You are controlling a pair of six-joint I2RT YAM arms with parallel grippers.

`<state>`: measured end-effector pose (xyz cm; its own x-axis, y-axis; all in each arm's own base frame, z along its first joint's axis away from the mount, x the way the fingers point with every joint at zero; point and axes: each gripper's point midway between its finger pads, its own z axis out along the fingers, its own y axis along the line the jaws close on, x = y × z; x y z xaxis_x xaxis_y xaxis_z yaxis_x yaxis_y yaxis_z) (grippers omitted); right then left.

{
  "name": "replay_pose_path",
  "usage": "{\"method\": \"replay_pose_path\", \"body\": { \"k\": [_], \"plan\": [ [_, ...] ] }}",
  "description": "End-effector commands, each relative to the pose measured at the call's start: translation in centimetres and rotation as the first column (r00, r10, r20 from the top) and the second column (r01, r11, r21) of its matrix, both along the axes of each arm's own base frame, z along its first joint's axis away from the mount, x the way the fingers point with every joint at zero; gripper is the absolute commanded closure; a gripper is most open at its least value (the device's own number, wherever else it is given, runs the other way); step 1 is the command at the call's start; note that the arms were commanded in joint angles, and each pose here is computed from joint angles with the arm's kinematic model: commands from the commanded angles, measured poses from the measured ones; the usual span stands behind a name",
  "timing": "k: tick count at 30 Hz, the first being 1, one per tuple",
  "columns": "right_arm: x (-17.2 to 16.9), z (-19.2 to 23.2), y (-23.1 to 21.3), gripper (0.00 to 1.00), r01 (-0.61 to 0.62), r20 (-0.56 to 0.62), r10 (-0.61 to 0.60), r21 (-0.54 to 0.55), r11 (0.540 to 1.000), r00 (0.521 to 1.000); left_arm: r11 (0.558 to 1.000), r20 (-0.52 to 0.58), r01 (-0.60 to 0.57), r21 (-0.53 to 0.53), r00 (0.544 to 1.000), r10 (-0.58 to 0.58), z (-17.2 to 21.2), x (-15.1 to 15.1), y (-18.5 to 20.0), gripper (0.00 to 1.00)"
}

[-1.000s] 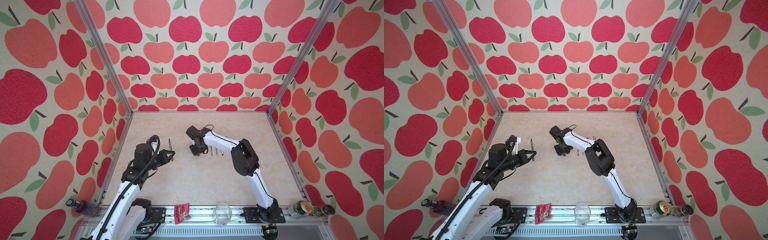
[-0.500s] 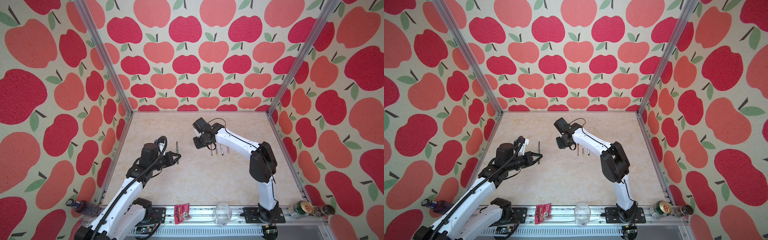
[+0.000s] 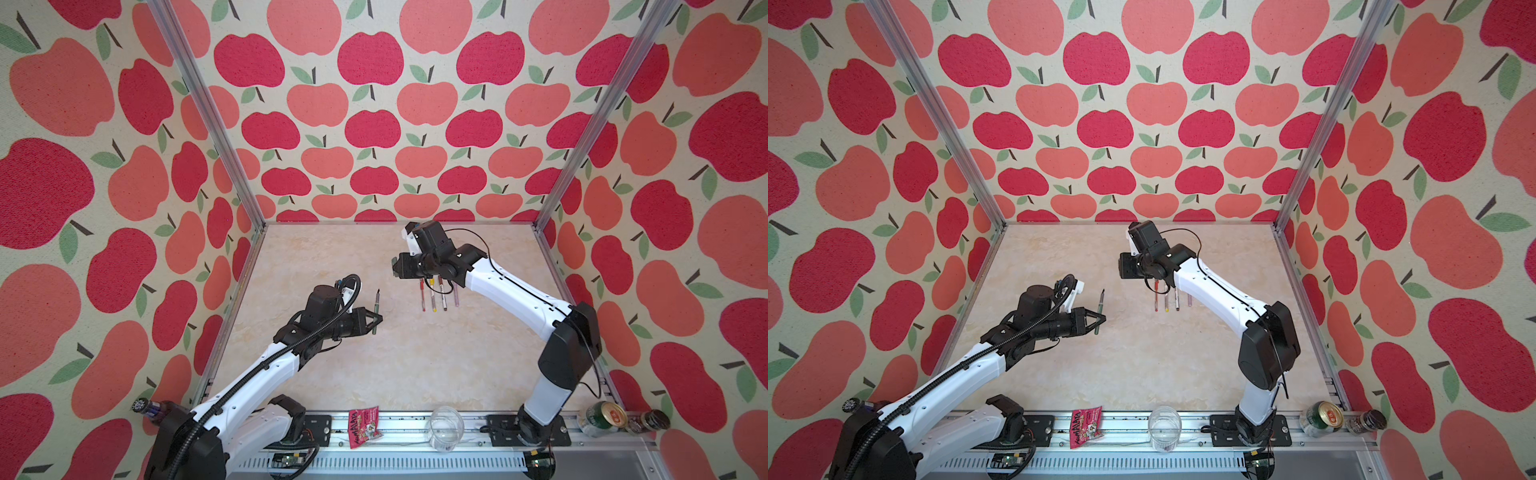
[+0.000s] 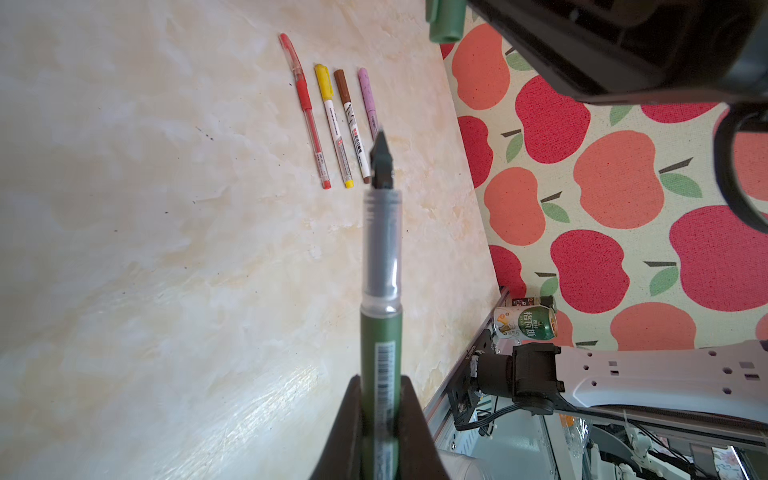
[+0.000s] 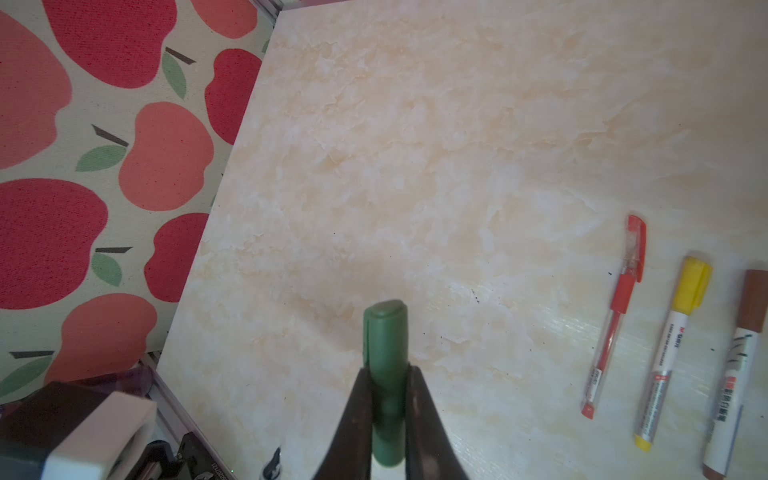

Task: Insert the pens into the pen caps
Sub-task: 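Lift the green cap with the right gripper above the held green pen tip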

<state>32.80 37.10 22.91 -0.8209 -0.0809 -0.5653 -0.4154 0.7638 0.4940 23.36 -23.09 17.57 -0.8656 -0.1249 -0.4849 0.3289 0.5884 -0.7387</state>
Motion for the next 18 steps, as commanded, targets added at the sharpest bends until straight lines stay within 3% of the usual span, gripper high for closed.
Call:
{"method": "replay_pose_path", "body": {
  "k": [1, 18],
  "plan": [
    [-0.4, 2.9, 1.0, 0.95, 0.022, -0.024, -0.018, 0.178, 0.984, 1.0, 0.999, 0.084, -0.023, -0.041, 0.996, 0.027, 2.5, 1.5, -0.8, 0.96],
    [-1.2, 3.0, 1.9, 0.95, 0.039, -0.123, -0.002, 0.302, 0.952, 0.992, 0.999, 0.1, -0.003, -0.044, 0.995, 0.007, 2.8, 2.0, -1.9, 0.96]
  ]
}}
